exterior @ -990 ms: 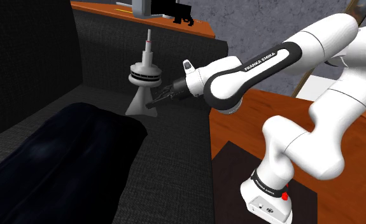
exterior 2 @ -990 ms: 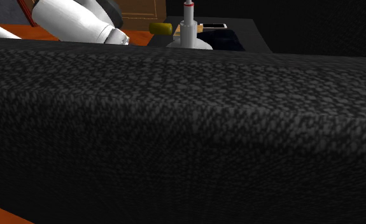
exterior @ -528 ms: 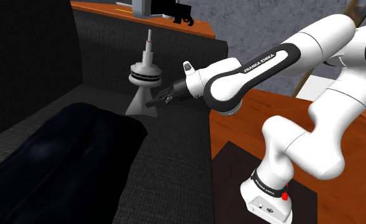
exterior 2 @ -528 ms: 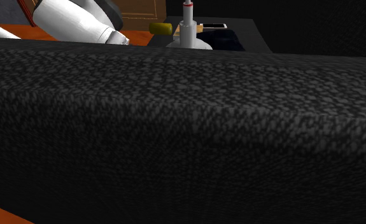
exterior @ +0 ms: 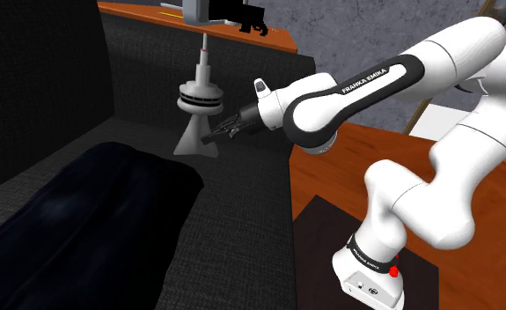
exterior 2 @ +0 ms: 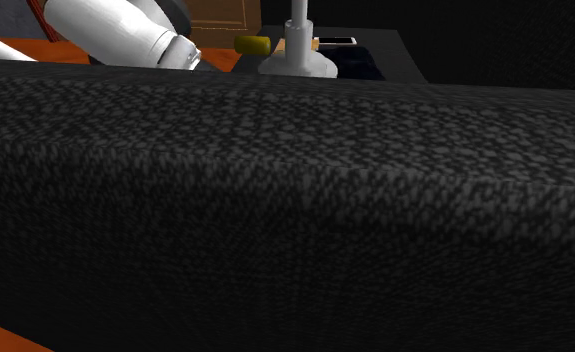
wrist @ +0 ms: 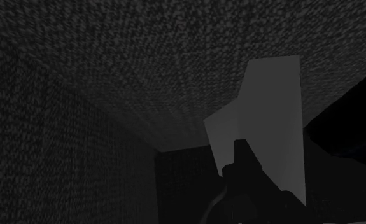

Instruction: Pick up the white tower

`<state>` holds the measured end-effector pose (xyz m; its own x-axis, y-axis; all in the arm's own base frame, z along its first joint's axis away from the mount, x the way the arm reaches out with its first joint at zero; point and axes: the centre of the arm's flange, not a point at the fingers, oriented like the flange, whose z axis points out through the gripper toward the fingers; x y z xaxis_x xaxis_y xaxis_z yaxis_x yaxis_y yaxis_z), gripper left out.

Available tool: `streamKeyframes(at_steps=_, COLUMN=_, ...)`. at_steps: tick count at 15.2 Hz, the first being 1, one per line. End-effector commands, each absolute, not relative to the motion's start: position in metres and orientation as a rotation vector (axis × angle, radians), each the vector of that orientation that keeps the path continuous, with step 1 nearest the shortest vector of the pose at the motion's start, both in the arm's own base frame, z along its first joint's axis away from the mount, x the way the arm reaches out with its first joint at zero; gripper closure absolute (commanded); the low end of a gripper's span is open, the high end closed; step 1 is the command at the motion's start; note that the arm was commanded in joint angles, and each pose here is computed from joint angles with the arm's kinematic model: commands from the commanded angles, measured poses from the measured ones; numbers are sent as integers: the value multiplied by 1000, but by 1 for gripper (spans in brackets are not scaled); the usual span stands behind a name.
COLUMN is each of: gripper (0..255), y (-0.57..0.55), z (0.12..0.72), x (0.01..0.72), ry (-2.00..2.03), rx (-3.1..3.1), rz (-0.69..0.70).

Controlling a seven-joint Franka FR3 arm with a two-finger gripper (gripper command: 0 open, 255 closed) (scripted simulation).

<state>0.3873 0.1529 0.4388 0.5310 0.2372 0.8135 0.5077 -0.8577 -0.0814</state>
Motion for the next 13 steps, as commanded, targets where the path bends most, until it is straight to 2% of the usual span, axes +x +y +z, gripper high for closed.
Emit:
streamKeyframes(at_steps=1, gripper=255, y=154, z=449, x=387, ry=-620, rx=-2464, rz=-1242)
streamKeyframes(at_steps=13, gripper=255, y=154, z=503, x=387, ry=-620, rx=-2464, rz=-1242)
